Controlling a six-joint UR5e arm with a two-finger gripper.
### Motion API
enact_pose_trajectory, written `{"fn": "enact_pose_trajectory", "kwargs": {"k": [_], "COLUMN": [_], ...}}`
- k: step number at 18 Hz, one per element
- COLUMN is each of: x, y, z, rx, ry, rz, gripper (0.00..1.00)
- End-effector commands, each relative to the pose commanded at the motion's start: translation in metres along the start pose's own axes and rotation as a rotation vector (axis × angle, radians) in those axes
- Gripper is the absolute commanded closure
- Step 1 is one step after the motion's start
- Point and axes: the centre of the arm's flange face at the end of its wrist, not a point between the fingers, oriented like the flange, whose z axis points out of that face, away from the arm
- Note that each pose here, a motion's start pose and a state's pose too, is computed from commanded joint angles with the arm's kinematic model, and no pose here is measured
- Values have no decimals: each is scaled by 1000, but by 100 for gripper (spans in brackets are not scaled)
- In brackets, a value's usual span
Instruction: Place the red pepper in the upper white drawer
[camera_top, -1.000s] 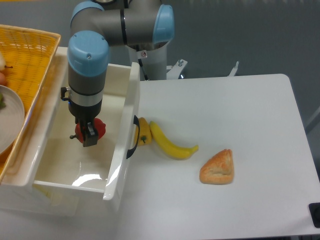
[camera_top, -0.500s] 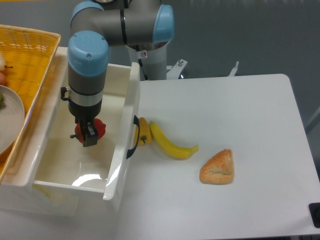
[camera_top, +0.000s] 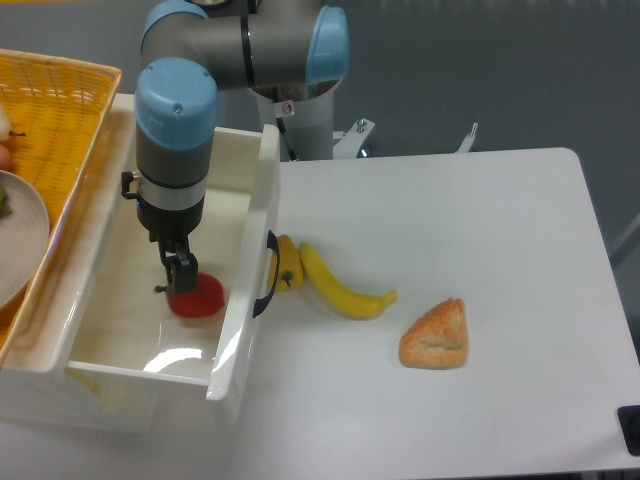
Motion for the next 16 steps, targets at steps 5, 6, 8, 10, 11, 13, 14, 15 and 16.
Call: {"fn": "enact_pose_trajectory", "kwargs": {"k": [5,6,8,10,11,13,14,15,16], "x": [-1,-3,-3,-6,-5,-4,-4,-6,-8], "y": [5,11,16,22,22,24,24,27,31], "z": [-14,-21,-34,-39,-43,-45,-46,-48,-51], "rx": [7,14,47,63,64,66,70,77,89], "ry": [-22,-33,-46,-50,-56,-57,-58,-60,-63], "rz": [-9,-17,-32,-44,-44,-54,-58,-66,-75], "gripper": [10,10,10,9,8,4,4,4,4]}}
